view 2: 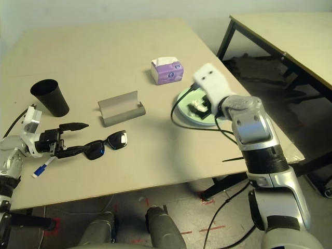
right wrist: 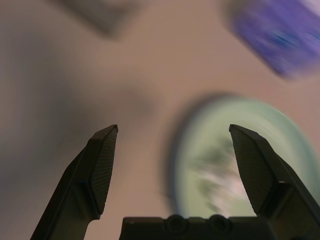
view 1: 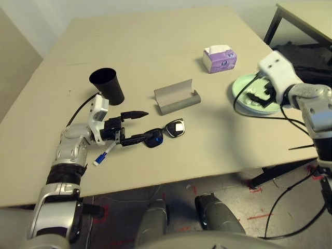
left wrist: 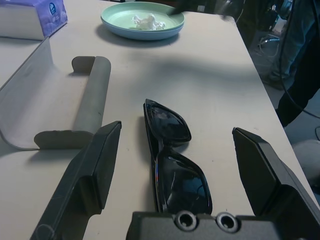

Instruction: Organize and tidy the items on the table.

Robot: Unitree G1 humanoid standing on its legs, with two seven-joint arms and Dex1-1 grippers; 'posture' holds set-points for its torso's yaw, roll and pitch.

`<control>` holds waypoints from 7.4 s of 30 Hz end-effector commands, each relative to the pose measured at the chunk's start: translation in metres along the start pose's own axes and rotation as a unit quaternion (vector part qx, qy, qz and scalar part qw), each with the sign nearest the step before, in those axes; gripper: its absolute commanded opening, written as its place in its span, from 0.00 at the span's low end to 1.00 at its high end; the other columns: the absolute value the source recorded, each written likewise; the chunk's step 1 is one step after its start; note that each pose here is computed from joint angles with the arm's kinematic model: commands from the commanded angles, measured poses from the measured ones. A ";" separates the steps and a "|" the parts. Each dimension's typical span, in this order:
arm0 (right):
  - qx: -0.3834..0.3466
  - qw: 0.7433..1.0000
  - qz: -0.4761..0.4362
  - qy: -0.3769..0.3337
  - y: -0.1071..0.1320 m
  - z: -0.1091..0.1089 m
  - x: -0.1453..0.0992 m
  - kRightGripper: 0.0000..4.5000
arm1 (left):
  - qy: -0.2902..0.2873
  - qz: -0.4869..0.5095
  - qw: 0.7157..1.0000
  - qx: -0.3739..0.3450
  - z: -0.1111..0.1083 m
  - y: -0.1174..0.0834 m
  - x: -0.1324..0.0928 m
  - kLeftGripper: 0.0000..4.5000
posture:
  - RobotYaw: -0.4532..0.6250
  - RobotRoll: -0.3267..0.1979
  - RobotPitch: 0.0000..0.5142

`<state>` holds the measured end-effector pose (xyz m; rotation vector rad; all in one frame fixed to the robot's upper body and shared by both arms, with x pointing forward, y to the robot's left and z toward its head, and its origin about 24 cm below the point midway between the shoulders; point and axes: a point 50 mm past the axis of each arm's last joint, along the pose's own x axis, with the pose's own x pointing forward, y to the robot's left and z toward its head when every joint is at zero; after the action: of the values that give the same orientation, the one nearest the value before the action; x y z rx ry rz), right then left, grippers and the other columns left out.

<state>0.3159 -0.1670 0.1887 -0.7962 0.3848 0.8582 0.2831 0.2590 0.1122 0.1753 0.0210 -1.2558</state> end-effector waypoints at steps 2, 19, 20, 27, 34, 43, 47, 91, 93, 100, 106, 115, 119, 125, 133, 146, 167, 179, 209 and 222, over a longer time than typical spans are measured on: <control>-0.052 0.995 0.089 -0.008 0.021 0.031 0.010 1.00 | 0.014 -0.006 1.000 0.008 0.003 -0.004 -0.011 1.00 | 0.35 0.62 0.21; -0.136 0.968 0.211 -0.005 0.084 0.095 0.059 1.00 | 0.046 0.054 0.997 -0.014 -0.002 -0.035 -0.055 1.00 | 0.40 0.62 0.24; -0.144 0.966 0.214 -0.006 0.087 0.098 0.061 1.00 | 0.047 0.058 0.997 -0.015 -0.002 -0.036 -0.057 1.00 | 0.40 0.62 0.24; -0.215 0.952 0.215 -0.033 0.100 0.122 0.083 1.00 | 0.061 0.077 0.995 -0.026 -0.003 -0.050 -0.072 1.00 | 0.43 0.62 0.23; -0.237 0.946 0.215 -0.046 0.107 0.131 0.100 1.00 | 0.062 0.080 0.995 -0.026 -0.003 -0.053 -0.071 1.00 | 0.44 0.62 0.24; -0.271 0.937 0.216 -0.037 0.114 0.122 0.118 1.00 | 0.060 0.073 0.995 -0.027 -0.002 -0.051 -0.068 1.00 | 0.44 0.62 0.25; -0.277 0.937 0.211 -0.032 0.111 0.120 0.123 1.00 | 0.059 0.072 0.995 -0.026 -0.001 -0.050 -0.067 1.00 | 0.44 0.62 0.25; -0.326 0.930 0.166 0.026 0.045 0.098 0.104 0.04 | 0.032 0.154 0.987 -0.044 -0.010 -0.036 -0.056 1.00 | 0.42 0.62 0.24; -0.324 0.933 0.157 0.020 0.042 0.101 0.104 0.04 | 0.031 0.156 0.986 -0.045 -0.011 -0.036 -0.055 1.00 | 0.41 0.62 0.23; -0.321 0.940 0.115 0.000 0.030 0.116 0.109 0.04 | 0.031 0.173 0.983 -0.044 -0.013 -0.032 -0.052 1.00 | 0.42 0.62 0.22; -0.324 0.943 0.072 -0.004 0.019 0.118 0.122 0.04 | 0.033 0.194 0.979 -0.044 -0.013 -0.026 -0.048 1.00 | 0.42 0.62 0.22; -0.319 0.947 0.031 0.009 0.009 0.115 0.135 0.04 | 0.032 0.210 0.976 -0.039 -0.008 -0.018 -0.042 1.00 | 0.43 0.62 0.23; -0.318 0.948 0.016 0.007 0.008 0.117 0.137 0.04 | 0.033 0.207 0.977 -0.040 -0.010 -0.018 -0.041 1.00 | 0.43 0.62 0.23; -0.317 0.949 0.001 0.004 0.008 0.116 0.141 0.04 | 0.035 0.204 0.978 -0.042 -0.012 -0.020 -0.040 1.00 | 0.43 0.62 0.24; -0.327 0.945 -0.013 -0.020 0.014 0.117 0.146 0.04 | 0.035 0.204 0.977 -0.042 -0.012 -0.020 -0.040 1.00 | 0.43 0.62 0.25; -0.335 0.942 0.004 -0.010 0.022 0.105 0.153 0.04 | 0.033 0.202 0.978 -0.042 -0.011 -0.021 -0.039 1.00 | 0.43 0.62 0.26; -0.294 0.954 0.043 0.027 0.026 0.092 0.155 0.11 | 0.033 0.195 0.979 -0.040 -0.011 -0.023 -0.039 1.00 | 0.43 0.62 0.26; -0.287 0.956 0.033 -0.046 -0.017 0.150 0.107 0.99 | 0.036 0.197 0.979 -0.041 -0.013 -0.022 -0.041 1.00 | 0.41 0.62 0.25; 0.194 0.927 0.018 -0.320 0.038 -0.017 0.001 0.99 | 0.033 0.197 0.979 -0.040 -0.012 -0.016 -0.039 1.00 | 0.37 0.62 0.27; 0.175 0.908 0.056 -0.376 0.084 -0.128 -0.025 0.99 | 0.041 0.212 0.976 -0.032 -0.012 -0.007 -0.032 1.00 | 0.37 0.62 0.24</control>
<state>0.2399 -0.2339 0.0875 -0.0778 -0.1028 1.0859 0.2647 0.2905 0.1068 0.1562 0.0748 -0.8280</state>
